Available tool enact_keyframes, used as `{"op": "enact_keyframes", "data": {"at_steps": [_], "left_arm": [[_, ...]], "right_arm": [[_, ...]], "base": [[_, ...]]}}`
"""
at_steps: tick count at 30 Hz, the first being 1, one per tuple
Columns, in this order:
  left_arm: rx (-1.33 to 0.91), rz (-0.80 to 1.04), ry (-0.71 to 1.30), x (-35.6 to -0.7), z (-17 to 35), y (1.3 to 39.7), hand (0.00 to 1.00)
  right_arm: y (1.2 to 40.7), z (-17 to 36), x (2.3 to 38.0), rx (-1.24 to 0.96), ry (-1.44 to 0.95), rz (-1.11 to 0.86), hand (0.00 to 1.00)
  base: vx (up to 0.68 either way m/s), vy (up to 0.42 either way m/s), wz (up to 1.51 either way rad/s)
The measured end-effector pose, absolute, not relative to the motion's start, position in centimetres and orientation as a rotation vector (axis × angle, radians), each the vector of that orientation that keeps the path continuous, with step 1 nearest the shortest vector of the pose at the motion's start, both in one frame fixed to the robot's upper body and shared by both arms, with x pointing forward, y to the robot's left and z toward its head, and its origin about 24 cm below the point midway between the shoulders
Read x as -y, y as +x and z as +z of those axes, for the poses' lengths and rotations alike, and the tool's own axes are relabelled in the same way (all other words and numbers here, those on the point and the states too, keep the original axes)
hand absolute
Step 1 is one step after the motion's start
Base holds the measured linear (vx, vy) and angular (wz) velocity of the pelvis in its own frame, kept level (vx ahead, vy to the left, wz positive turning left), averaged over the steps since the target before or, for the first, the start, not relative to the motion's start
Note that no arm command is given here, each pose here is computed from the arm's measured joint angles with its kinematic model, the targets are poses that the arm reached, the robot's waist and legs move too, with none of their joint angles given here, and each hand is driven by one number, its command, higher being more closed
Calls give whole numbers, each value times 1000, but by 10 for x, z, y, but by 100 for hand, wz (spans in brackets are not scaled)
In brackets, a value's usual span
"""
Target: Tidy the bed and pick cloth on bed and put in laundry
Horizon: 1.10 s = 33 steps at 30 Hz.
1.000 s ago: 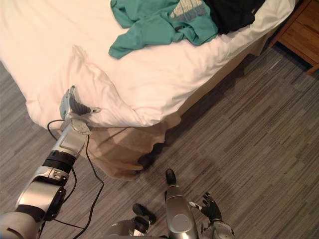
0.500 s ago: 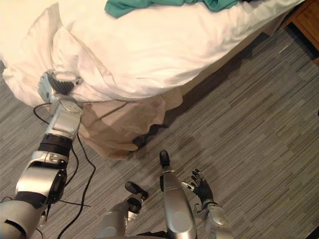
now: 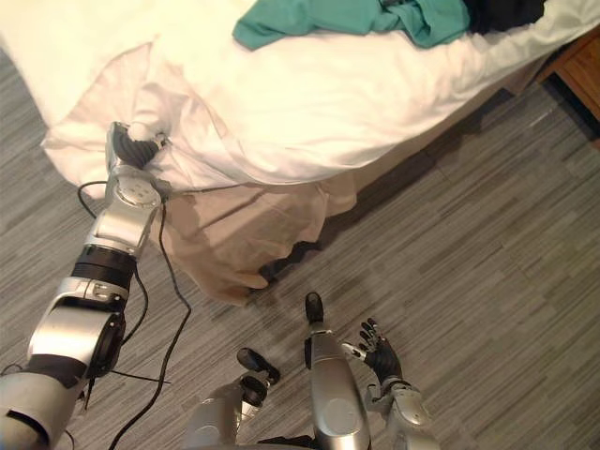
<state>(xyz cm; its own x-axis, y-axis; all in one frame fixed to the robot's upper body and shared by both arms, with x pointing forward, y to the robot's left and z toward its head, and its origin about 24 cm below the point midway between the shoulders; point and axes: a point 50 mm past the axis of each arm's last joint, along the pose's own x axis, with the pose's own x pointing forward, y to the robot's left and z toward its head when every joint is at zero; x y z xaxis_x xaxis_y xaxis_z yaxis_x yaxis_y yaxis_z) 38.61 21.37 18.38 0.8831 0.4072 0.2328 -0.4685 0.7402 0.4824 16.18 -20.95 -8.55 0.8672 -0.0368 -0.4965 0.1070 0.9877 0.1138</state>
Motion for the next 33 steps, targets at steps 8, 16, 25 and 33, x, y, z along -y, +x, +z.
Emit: {"op": "enact_keyframes", "data": {"at_steps": [8, 16, 25, 33], "left_arm": [[82, 331, 524, -212, 99, 336, 0], [-179, 282, 327, -194, -1, 245, 0], [-705, -18, 103, -162, -101, 133, 0], [-942, 52, 72, -167, -147, 88, 0]], "right_arm": [[100, -127, 222, -805, 130, -253, 0], [45, -147, 228, -993, 159, -424, 0], [28, -154, 222, -1096, 202, -468, 0], [18, -163, 219, -1158, 391, -698, 0]], "base": [[10, 7, 33], [43, 1, 32], [4, 11, 17], [-38, 7, -2]]}}
